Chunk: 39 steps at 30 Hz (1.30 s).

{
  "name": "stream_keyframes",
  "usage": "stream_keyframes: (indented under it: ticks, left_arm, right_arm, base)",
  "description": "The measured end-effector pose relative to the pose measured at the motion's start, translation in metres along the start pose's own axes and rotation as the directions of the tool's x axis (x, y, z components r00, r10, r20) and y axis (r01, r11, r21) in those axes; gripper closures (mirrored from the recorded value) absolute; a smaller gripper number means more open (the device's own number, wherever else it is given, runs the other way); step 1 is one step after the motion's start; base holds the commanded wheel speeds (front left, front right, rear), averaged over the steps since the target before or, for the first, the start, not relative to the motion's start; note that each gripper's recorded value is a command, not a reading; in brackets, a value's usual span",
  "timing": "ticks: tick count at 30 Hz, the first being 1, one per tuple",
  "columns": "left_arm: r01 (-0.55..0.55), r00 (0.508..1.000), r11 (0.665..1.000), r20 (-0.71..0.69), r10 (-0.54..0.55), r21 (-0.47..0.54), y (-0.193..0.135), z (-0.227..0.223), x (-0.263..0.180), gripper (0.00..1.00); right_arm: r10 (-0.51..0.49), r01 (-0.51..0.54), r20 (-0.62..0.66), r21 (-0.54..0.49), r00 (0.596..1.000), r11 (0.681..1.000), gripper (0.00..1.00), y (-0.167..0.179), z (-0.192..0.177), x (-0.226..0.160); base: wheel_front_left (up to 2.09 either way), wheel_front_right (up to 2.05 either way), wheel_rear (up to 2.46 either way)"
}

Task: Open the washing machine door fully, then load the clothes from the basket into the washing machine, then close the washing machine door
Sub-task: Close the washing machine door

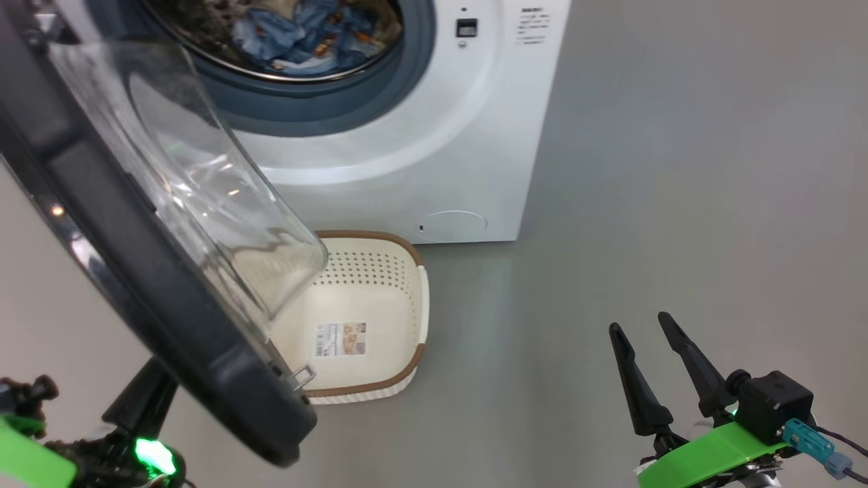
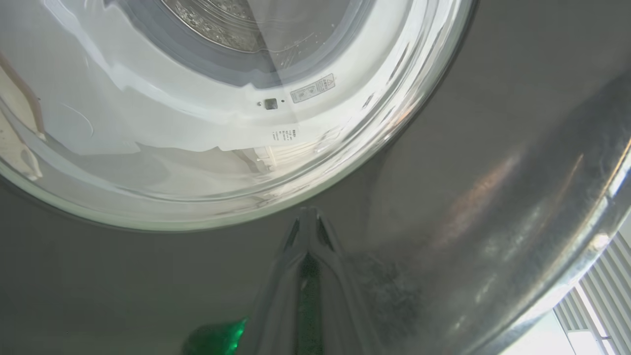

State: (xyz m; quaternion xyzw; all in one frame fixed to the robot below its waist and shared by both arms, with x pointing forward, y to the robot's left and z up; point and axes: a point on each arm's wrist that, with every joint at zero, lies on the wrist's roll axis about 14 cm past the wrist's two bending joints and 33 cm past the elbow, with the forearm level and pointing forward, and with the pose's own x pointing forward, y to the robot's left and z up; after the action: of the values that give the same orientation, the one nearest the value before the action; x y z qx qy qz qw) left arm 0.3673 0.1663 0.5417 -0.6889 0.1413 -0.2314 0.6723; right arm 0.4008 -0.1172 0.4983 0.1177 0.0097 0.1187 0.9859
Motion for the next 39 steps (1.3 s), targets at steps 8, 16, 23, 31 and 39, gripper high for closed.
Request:
stream_keyframes:
  ticks: [8,16,23,31,39]
  left_arm:
    - [0.018,1.000,1.000,-0.022,-0.019,-0.023,0.004,-0.009,0.036,1.00]
    - [0.019,0.998,1.000,0.056,-0.018,-0.020,0.006,0.001,0.065,1.00]
    - [0.051,0.995,0.997,0.087,-0.046,-0.056,0.001,-0.003,0.086,1.00]
    - [0.089,0.991,0.990,0.106,-0.077,-0.112,-0.007,-0.007,0.108,1.00]
    - [0.106,0.988,0.986,0.130,-0.089,-0.127,-0.013,-0.005,0.119,1.00]
  right_arm:
    - [-0.061,0.061,0.004,0.003,0.998,0.998,0.00,-0.019,-0.001,-0.009]
    - [-0.074,0.074,0.020,0.000,0.997,0.997,0.00,-0.024,0.003,-0.006]
    - [-0.085,0.085,0.021,0.007,0.996,0.996,0.00,-0.027,0.001,-0.009]
    - [-0.092,0.092,0.017,0.016,0.996,0.996,0.00,-0.028,0.000,-0.011]
    - [-0.091,0.090,0.032,0.015,0.995,0.996,0.00,-0.027,0.006,-0.013]
  base:
    - [0.00,0.00,0.00]
    - [0.00,0.00,0.00]
    - [0.00,0.00,0.00]
    - [0.00,0.00,0.00]
    - [0.00,0.00,0.00]
